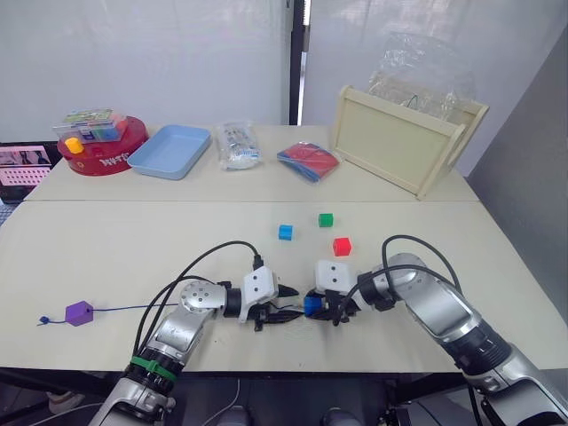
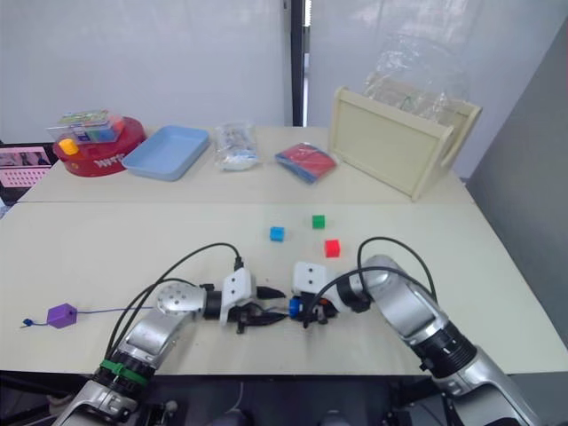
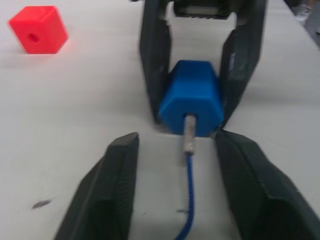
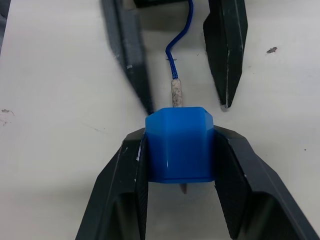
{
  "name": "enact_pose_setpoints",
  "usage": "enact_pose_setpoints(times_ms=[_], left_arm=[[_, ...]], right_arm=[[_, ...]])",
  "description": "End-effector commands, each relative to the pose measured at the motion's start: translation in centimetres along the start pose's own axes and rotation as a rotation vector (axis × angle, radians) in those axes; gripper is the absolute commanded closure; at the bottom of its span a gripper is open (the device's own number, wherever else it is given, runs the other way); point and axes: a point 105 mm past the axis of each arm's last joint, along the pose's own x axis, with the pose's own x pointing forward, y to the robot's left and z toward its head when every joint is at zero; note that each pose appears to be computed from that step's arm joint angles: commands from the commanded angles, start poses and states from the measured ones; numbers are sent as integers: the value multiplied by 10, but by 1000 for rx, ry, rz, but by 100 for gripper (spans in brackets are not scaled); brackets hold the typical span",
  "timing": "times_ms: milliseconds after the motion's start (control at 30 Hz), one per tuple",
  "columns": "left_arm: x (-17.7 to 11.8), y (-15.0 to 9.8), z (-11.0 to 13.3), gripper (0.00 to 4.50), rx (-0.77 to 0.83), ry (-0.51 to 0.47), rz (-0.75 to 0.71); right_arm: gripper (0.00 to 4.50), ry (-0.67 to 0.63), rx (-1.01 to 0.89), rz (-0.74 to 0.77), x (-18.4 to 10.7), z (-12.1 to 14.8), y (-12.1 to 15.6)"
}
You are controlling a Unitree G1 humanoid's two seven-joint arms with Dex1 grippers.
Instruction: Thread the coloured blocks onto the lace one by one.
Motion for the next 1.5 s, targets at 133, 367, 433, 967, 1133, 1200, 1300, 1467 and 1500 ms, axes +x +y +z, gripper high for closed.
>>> enact_pose_setpoints(times_ms=[133, 367, 433, 967, 1133, 1200, 1300, 1467, 1500], left_arm=[[-28, -3, -1, 186, 26, 103, -22], [-40, 6, -12, 212, -18, 183, 40], [-41, 8, -13, 266, -33, 183, 53], [-12, 3, 0, 450, -73, 100, 19], [0, 6, 4, 450, -56, 84, 23], [0, 6, 5, 450, -66, 82, 19], [-8, 8, 6, 360, -83, 80, 24], [-24, 11, 9, 207, -78, 84, 29], [-27, 11, 9, 167, -77, 86, 29]], right_arm=[[320, -17, -17, 13, 3, 3, 5], [320, -17, -21, 17, 6, 4, 4], [320, -18, -22, 16, 5, 5, 4], [320, -19, -20, 20, 7, 6, 6], [320, -20, -16, 23, 8, 6, 8], [320, -20, -15, 22, 8, 6, 8], [320, -20, -15, 19, 8, 6, 7], [320, -22, -14, 18, 8, 6, 7], [320, -22, -14, 18, 8, 6, 7]])
